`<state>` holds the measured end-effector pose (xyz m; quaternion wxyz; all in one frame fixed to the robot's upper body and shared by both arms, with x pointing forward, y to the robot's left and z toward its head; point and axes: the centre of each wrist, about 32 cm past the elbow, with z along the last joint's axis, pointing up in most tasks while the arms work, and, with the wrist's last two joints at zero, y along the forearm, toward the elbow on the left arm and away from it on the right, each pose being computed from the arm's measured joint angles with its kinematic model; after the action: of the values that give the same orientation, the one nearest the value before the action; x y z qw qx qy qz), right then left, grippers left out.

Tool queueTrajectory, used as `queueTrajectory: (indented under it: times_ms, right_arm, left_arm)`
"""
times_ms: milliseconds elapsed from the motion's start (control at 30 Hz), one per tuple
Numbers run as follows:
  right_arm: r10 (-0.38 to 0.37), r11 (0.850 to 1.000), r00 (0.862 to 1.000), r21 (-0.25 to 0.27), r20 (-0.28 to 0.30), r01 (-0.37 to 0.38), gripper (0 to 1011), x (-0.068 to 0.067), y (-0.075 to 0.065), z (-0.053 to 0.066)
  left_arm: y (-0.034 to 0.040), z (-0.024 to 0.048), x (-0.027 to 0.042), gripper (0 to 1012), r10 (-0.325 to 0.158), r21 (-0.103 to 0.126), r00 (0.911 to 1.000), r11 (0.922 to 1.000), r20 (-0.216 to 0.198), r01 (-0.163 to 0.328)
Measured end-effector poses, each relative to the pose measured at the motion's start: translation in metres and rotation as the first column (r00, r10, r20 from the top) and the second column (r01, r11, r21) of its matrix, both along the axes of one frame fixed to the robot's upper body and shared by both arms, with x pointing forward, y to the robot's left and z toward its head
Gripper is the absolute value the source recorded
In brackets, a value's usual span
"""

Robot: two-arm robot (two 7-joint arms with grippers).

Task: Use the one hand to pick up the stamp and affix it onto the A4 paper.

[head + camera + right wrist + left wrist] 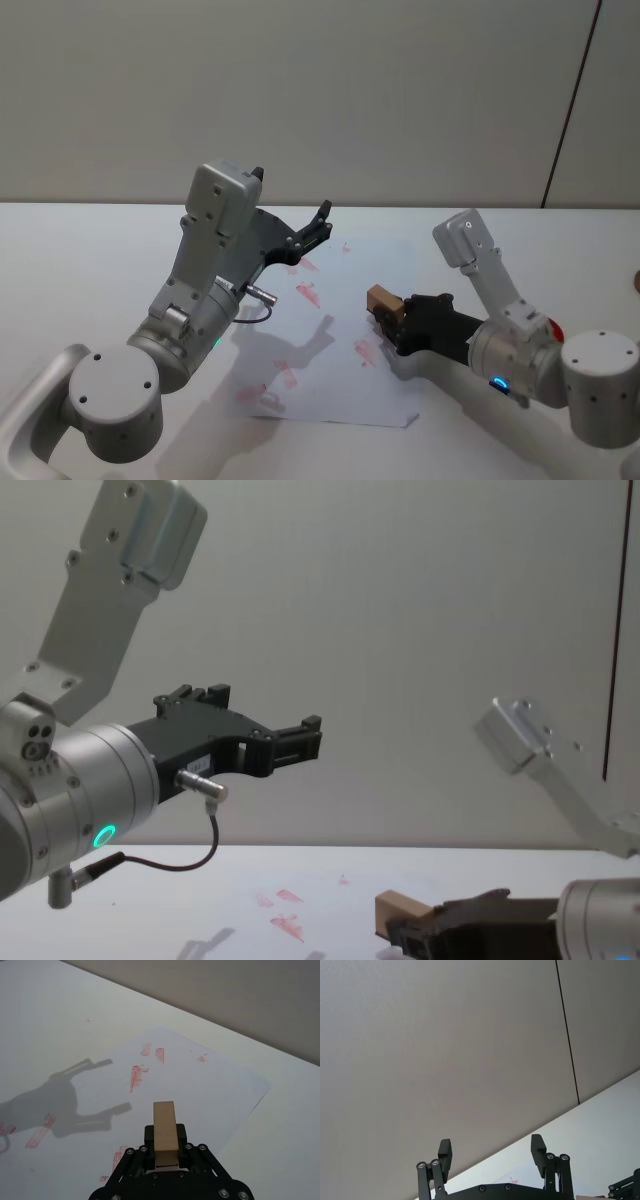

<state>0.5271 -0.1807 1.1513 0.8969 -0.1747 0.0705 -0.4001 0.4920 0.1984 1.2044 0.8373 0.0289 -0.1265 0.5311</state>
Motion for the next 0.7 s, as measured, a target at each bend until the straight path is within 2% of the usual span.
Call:
queueTrajectory:
  times_ms: [700]
  right_arm:
    - [-0.025,0.999,0.999,-0.033,-0.037,0.024,221,0.0004,0.0021,-0.0076]
  left_arm:
    - [0.0,0.0,0.0,1003,0.0,0.0,1.0,1.0,0.0,0.0]
